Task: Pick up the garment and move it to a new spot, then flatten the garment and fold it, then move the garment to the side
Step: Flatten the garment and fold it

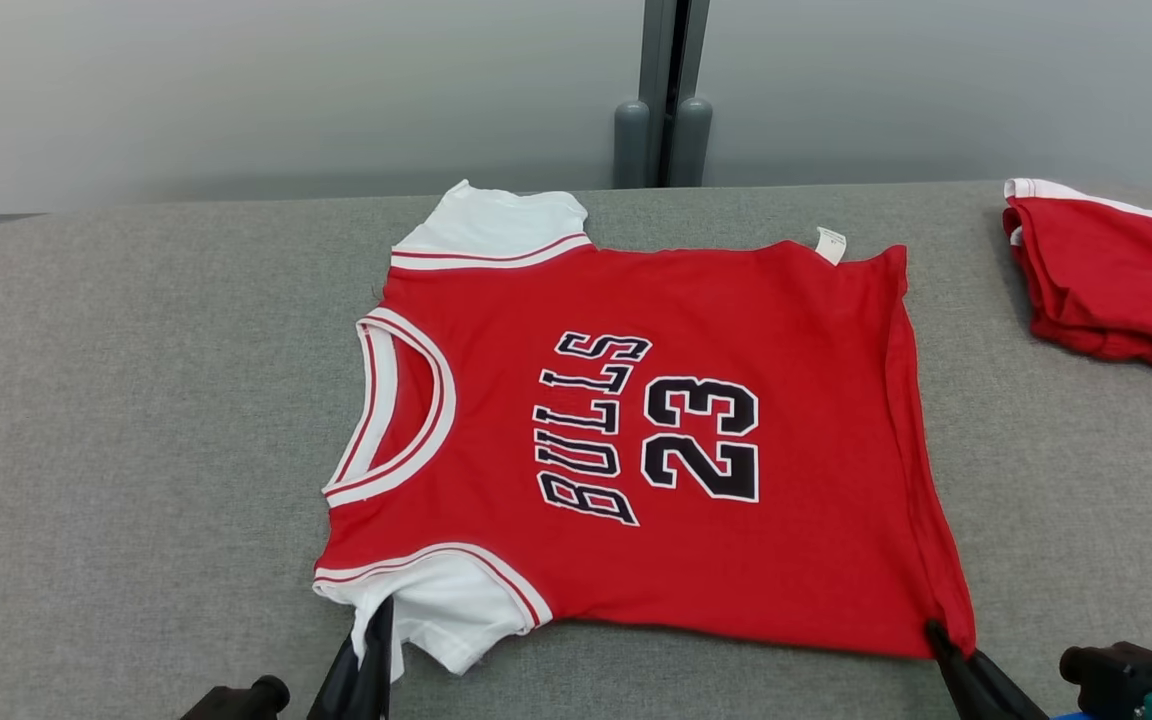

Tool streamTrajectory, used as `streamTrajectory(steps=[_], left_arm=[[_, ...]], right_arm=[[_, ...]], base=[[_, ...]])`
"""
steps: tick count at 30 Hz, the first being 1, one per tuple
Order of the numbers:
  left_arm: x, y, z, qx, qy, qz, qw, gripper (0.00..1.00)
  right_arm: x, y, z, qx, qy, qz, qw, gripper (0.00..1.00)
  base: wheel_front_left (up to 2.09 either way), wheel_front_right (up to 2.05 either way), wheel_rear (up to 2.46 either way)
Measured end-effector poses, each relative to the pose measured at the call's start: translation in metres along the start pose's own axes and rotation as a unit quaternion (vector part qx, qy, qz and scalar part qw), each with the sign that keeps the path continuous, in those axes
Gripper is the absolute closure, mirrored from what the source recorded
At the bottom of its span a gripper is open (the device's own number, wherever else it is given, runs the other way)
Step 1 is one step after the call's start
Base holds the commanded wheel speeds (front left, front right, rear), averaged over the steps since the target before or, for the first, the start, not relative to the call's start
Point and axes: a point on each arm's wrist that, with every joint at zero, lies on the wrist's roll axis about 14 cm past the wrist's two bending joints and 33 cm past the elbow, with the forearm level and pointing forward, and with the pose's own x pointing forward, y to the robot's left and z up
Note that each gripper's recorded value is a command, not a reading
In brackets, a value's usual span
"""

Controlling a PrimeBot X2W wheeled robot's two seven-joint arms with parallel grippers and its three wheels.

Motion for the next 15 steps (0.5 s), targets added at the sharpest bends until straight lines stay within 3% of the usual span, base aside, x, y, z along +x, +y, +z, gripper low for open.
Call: streamTrajectory(steps=[15], left_arm=[[0.042, 0.002, 0.015, 0.052, 0.006, -0.041, 0.998, 1.00]], right_arm=[[0.021, -0.001, 0.027, 0.008, -0.010, 0.002, 1.000, 1.00]], base=[[0.00, 0.00, 0.00]])
